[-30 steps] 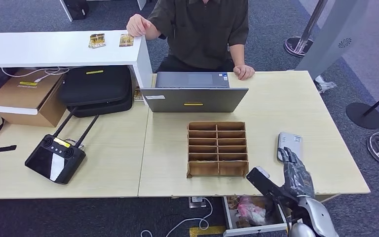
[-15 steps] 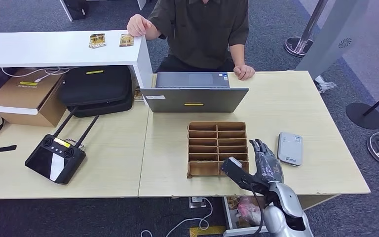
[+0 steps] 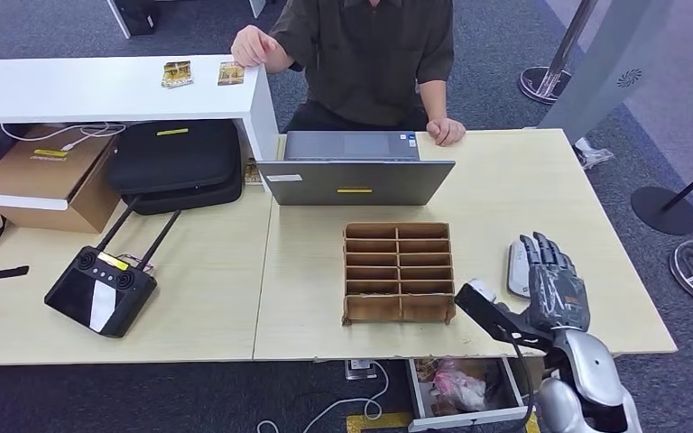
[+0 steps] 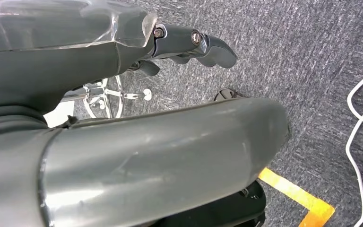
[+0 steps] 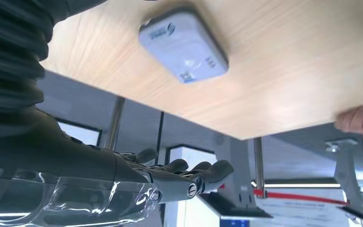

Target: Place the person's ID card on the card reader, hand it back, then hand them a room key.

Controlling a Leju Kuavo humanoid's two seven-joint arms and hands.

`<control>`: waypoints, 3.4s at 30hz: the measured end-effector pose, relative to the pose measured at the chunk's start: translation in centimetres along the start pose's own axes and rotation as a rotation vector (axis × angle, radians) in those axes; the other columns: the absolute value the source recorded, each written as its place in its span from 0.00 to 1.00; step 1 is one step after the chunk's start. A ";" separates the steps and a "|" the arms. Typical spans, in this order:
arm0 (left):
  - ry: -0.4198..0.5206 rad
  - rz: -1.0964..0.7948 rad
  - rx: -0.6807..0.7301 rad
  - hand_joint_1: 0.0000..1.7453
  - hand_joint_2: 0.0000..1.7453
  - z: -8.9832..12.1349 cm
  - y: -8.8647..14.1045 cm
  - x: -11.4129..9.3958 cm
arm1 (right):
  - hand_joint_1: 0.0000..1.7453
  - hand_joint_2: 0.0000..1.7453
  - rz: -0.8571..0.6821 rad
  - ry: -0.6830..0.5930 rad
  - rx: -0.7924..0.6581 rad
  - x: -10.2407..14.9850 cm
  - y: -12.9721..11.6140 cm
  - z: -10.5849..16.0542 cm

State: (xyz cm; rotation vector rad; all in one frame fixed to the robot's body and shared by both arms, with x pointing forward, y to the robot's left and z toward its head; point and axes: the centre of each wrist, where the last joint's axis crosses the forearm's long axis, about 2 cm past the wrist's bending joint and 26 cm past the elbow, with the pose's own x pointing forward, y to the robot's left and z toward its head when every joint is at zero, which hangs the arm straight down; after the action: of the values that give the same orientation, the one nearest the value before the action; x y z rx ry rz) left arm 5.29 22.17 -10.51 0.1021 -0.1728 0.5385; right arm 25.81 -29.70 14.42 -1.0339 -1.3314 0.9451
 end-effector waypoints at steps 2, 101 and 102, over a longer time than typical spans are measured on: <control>-0.001 0.000 0.000 0.00 0.00 0.0 0.0 0.0 | 0.00 1.00 0.011 -0.003 -0.016 -0.5 -0.5 0.4; -0.058 0.021 0.007 0.00 0.00 0.1 -0.7 0.6 | 0.52 1.00 -0.007 -0.220 0.168 9.0 4.2 -0.4; -0.059 0.020 0.006 0.00 0.00 0.1 -0.7 0.6 | 0.39 1.00 -0.008 -0.218 0.165 8.9 4.2 -0.3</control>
State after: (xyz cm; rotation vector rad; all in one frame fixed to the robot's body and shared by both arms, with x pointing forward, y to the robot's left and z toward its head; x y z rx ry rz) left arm 6.19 21.84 -10.33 0.1227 -0.2293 0.5559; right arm 26.58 -19.98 13.04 -0.8164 -1.4077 1.1667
